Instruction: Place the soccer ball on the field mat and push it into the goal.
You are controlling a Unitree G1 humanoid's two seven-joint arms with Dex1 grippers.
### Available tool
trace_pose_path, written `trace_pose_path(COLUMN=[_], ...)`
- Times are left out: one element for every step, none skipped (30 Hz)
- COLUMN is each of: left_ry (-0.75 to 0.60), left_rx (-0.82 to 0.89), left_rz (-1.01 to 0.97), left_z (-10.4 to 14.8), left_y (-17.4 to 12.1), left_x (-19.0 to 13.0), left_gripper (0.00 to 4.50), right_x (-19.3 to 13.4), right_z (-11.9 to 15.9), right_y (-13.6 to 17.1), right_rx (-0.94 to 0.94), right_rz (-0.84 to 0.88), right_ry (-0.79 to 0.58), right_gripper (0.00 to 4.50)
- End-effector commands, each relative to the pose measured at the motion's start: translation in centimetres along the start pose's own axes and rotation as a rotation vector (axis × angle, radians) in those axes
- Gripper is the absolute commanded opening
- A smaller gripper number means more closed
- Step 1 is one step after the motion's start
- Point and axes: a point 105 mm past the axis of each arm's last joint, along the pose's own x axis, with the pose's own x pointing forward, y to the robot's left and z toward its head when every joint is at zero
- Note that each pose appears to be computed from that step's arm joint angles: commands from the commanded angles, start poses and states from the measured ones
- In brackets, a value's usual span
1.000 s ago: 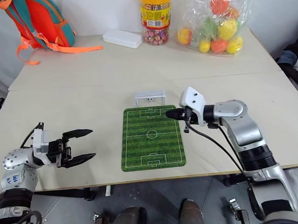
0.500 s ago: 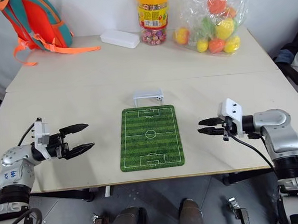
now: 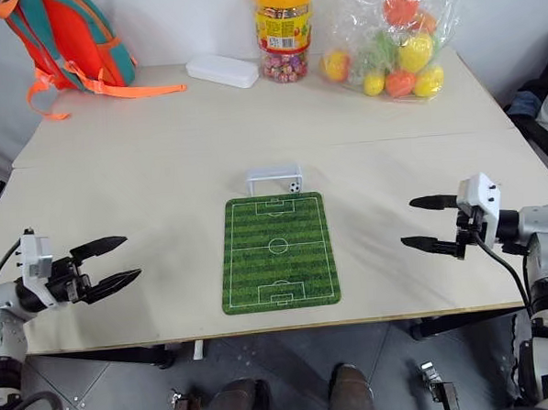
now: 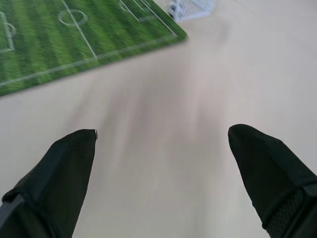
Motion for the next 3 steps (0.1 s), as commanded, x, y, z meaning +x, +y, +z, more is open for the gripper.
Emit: trace_pose_path(left_ry=[-0.022,-0.03,-0.026], left_rx=[0.052,0.055,0.066], left_rz=[0.011,0.0,-0.002], left_z=[1.73,1.9,1.92], left_y=[0.15,0.0,-0.04], left_x=[-0.69,-0.79,-0.86], left_gripper=[4.5,4.5,4.5], right_x=[-1.11,-1.09,-1.06], right_z=[1.02,0.98,1.0], right_y=[-0.73,-0.65,-0.58], right_rx=[-0.04,-0.038,-0.038], right_rz=[-0.037,-0.036,-0.034], right_ry=[-0.015,-0.016,-0.017], right_gripper=[4.46,4.46,4.46])
